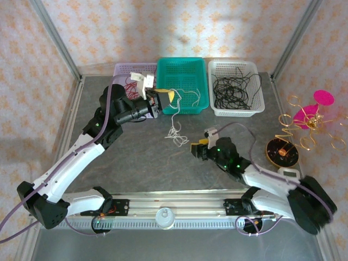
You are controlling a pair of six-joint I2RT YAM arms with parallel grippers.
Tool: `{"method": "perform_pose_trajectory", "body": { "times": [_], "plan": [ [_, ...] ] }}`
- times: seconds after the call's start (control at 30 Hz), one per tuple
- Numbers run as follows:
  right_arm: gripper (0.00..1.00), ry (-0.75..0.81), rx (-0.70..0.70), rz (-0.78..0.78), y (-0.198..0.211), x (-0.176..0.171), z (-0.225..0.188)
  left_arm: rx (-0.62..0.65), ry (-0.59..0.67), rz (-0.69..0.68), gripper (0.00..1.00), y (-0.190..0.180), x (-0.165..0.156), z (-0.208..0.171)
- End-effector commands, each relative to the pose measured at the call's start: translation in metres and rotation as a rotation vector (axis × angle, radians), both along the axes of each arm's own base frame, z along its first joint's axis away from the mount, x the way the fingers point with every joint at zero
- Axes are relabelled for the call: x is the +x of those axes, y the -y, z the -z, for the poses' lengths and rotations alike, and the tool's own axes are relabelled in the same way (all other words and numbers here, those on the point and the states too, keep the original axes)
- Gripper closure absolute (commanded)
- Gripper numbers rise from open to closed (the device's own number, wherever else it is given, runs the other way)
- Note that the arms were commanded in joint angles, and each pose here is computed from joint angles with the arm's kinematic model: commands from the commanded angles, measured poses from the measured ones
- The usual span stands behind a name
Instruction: Untangle the cables
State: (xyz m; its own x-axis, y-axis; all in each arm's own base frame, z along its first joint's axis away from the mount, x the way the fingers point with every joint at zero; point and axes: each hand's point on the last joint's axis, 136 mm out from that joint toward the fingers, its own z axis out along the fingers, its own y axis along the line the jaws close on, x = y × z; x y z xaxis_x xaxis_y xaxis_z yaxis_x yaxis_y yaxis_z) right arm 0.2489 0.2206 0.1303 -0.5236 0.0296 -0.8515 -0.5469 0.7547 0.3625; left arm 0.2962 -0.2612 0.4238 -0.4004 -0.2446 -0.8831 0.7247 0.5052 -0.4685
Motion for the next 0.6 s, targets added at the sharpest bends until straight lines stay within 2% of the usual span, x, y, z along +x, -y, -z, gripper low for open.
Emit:
{"method": "perform_pose_trajectory", "body": {
  "times": [0.0,0.2,0.3,0.4,0.47,0.57],
  "plan": [
    [0.43,0.134,0.034,-0.131,-0.011,-0.016,-0.037,-0.016,-0.01,0.041,1.0,0.003,-0.01,-0.008],
    [0.41,0.294,0.144,-0.333,-0.056,-0.014,-0.112,-0.004,-0.027,0.064,1.0,0.004,-0.016,-0.005],
    [0.41,0.354,0.14,-0.384,-0.084,-0.001,-0.133,-0.001,-0.036,0.071,1.0,0.004,-0.019,-0.003],
    [0.42,0.377,0.157,-0.33,-0.1,0.027,-0.142,0.001,-0.039,0.076,1.0,0.005,-0.022,-0.002],
    [0.43,0.364,0.194,-0.242,-0.102,0.049,-0.144,-0.002,-0.045,0.078,1.0,0.004,-0.024,-0.002],
    [0.5,0.274,0.173,-0.082,-0.1,0.085,-0.117,-0.012,-0.029,0.082,1.0,0.004,-0.03,-0.011]
  ]
}}
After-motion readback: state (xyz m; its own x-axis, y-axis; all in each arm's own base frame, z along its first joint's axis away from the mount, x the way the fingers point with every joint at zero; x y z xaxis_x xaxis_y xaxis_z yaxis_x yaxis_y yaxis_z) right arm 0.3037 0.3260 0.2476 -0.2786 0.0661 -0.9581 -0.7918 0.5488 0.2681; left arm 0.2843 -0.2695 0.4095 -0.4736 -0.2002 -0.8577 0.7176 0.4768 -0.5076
